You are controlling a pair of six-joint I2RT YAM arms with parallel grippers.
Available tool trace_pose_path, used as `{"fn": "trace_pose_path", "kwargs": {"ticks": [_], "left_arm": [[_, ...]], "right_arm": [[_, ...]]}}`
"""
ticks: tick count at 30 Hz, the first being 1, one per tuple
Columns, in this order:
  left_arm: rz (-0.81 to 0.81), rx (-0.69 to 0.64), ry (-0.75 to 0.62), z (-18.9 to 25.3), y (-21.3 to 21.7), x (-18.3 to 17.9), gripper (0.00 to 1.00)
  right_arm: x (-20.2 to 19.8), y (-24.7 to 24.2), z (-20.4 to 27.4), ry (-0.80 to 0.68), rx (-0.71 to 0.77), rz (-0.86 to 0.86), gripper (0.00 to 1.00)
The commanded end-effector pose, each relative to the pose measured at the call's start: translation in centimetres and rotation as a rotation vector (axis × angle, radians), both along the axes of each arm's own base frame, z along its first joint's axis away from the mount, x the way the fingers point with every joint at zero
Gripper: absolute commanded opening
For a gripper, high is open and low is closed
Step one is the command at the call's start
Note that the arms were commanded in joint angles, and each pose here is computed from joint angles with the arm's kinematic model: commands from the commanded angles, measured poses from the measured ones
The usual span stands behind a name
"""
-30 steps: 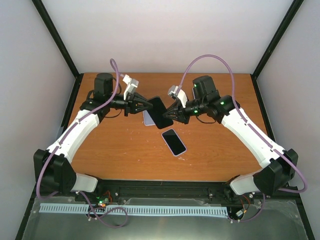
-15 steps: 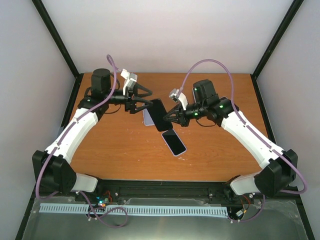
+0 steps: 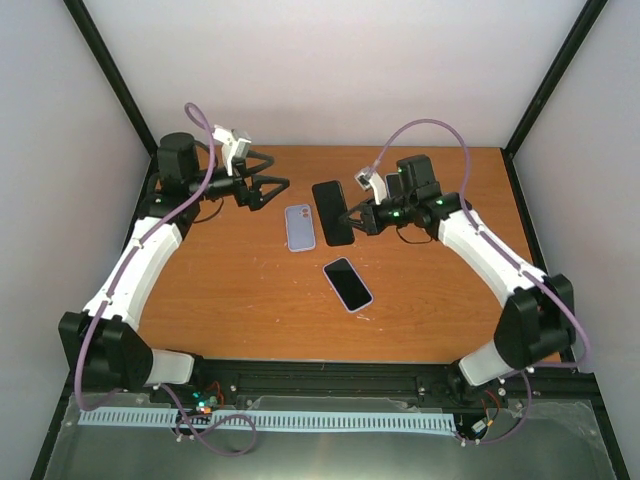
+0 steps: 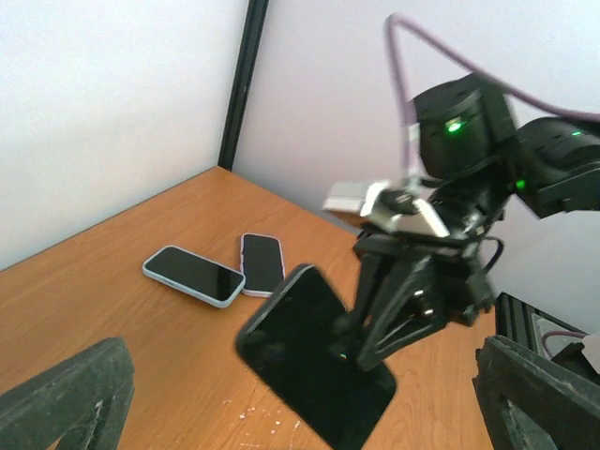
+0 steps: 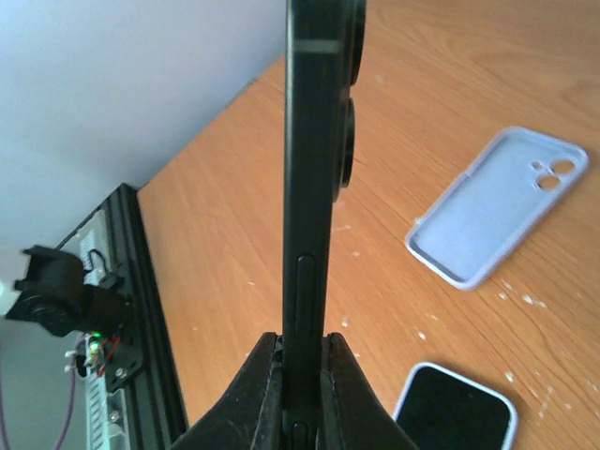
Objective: Take the phone out of the phone case
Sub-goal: Place the phone at the center of the board.
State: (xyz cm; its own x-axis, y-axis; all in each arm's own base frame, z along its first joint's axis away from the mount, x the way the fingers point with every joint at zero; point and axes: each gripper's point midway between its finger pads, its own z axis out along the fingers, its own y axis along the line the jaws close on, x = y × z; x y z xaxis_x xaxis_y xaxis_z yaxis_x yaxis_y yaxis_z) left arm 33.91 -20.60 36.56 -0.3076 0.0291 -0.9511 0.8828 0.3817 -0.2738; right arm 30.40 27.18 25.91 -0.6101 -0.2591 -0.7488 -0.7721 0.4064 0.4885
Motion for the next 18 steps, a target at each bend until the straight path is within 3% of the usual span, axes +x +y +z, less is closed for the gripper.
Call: {"fn": "trace_pose_path", "kwargs": {"ticks": [1, 18], "left_arm": [[0.065, -0.008, -0.067, 1.5, 0.7, 0.1, 1.0], [0.117, -0.001, -0.066, 1.2, 1.3, 0.2, 1.0]], "right_arm": [[3.7, -0.1, -2.3, 0.069, -0.007, -0.069, 0.03], [10.8, 0.4, -11.0, 0.339, -0.008, -0.161, 0.03]]}}
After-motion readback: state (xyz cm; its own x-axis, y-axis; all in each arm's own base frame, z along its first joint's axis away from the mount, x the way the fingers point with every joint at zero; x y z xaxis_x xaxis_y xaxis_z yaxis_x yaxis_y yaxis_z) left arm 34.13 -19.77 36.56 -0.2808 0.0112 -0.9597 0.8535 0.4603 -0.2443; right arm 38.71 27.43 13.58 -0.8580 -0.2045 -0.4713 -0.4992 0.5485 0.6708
